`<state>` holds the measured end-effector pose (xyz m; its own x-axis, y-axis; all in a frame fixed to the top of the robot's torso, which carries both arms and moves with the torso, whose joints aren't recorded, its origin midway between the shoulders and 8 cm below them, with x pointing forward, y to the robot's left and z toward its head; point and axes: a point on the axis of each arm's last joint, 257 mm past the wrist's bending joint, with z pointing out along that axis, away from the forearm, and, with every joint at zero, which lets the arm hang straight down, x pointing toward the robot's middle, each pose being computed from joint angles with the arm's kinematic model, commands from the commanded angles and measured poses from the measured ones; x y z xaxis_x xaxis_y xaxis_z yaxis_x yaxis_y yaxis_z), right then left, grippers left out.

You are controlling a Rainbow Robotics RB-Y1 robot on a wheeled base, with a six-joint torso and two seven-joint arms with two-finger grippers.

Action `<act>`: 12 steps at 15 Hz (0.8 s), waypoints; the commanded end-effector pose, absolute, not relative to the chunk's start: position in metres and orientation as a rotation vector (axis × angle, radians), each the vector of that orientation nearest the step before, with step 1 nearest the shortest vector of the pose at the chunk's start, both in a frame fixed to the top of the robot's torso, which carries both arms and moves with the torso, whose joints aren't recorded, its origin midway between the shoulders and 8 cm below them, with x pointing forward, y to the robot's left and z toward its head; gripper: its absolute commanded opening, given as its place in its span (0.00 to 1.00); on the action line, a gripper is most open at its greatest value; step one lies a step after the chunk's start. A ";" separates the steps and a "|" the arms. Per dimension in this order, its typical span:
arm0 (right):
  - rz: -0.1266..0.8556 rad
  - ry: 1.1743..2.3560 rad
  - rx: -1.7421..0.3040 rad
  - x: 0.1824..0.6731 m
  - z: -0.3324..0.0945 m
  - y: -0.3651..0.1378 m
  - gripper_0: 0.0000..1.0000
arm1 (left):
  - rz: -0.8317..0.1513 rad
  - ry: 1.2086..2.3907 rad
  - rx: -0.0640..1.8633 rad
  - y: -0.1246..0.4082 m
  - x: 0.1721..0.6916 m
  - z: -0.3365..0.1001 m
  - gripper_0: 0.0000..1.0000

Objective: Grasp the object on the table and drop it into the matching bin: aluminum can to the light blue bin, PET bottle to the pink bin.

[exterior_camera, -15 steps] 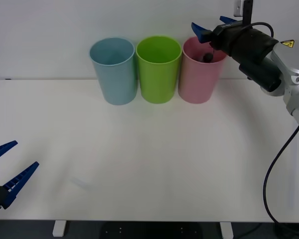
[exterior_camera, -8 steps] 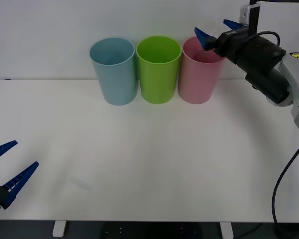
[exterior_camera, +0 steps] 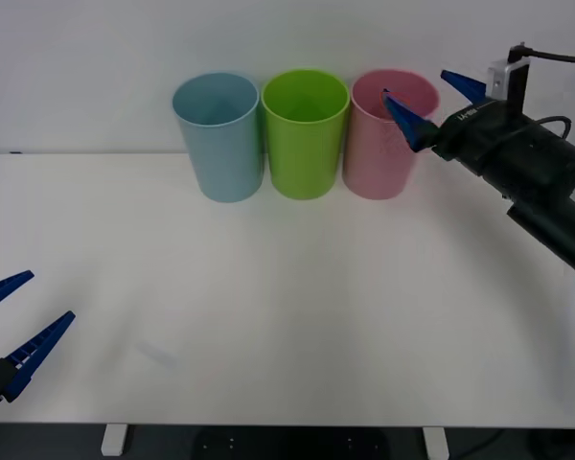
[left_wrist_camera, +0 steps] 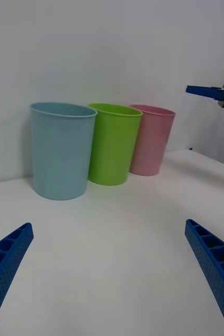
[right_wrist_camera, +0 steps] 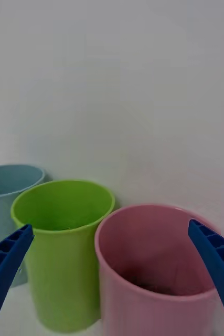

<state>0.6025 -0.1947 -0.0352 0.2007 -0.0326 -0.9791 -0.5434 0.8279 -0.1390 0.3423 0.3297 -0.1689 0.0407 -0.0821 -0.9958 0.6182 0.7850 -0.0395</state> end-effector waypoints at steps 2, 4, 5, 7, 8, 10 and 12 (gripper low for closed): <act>0.399 1.327 -0.593 0.562 -0.051 -0.201 1.00 | -0.567 1.441 0.465 0.330 0.342 -0.169 1.00; 0.399 1.321 -0.644 0.540 -0.060 -0.208 1.00 | -0.567 1.441 0.465 0.330 0.342 -0.169 1.00; 0.384 1.310 -0.670 0.532 -0.065 -0.211 1.00 | -0.567 1.441 0.465 0.330 0.342 -0.169 1.00; 0.359 1.308 -0.732 0.517 -0.084 -0.216 1.00 | -0.567 1.441 0.465 0.330 0.342 -0.169 1.00; 0.346 1.305 -0.762 0.508 -0.094 -0.219 1.00 | -0.567 1.441 0.465 0.330 0.342 -0.169 1.00; 0.333 1.315 -0.794 0.495 -0.111 -0.226 1.00 | -0.567 1.441 0.465 0.330 0.342 -0.169 1.00; 0.356 1.331 -0.803 0.477 -0.124 -0.231 1.00 | -0.567 1.441 0.465 0.330 0.342 -0.169 1.00</act>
<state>0.4831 -0.2296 -0.1199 0.2406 -0.2090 -0.9479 -0.6471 0.6934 -0.3171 0.3423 0.3297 -0.1689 0.0407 -0.0821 -0.9958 0.6182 0.7850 -0.0394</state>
